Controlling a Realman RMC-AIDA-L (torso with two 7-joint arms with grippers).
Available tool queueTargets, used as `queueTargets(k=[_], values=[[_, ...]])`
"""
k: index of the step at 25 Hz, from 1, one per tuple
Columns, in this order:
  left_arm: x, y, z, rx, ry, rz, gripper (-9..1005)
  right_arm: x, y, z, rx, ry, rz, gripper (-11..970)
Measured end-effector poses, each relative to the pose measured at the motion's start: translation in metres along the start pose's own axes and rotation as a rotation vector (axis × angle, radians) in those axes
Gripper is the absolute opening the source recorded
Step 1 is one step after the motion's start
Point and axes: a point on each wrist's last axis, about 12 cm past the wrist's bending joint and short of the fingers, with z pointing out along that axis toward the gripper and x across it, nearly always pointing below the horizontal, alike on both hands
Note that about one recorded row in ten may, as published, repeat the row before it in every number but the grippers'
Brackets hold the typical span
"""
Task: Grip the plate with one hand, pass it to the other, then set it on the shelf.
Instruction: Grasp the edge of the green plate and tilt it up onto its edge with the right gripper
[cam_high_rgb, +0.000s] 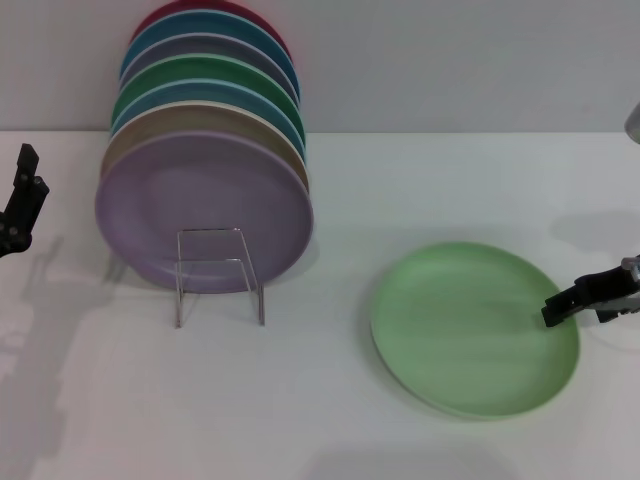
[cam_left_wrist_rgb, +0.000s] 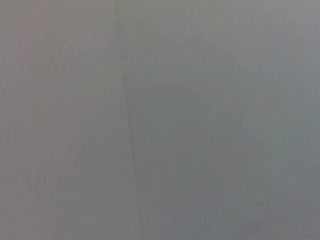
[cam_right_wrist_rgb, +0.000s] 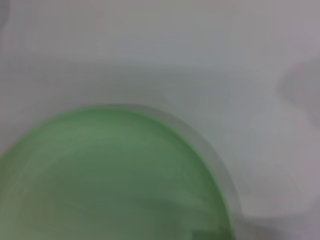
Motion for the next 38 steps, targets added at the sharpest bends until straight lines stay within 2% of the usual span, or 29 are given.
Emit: queueTargets(k=[12, 17, 24, 31, 36, 38], values=[[0.000, 0.000, 0.001, 0.001, -0.001, 0.000, 784, -0.001, 0.002, 0.003, 0.021, 0.013, -0.020, 760], [0.000, 0.000, 0.001, 0.001, -0.001, 0.000, 784, -0.001, 0.003, 0.003, 0.021, 0.012, -0.021, 640], [0.000, 0.000, 0.001, 0.002, 0.000, 0.000, 784, -0.001, 0.004, 0.004, 0.024, 0.018, -0.031, 361], [0.000, 0.000, 0.001, 0.001, 0.000, 0.000, 784, -0.002, 0.005, 0.006, 0.029, 0.014, -0.037, 352], [0.001, 0.001, 0.000, 0.002, 0.005, 0.006, 785, -0.004, 0.005, 0.009, 0.033, -0.008, -0.036, 176], [0.001, 0.001, 0.000, 0.004, 0.006, 0.009, 785, -0.003, 0.005, 0.012, 0.032, -0.005, -0.036, 147]])
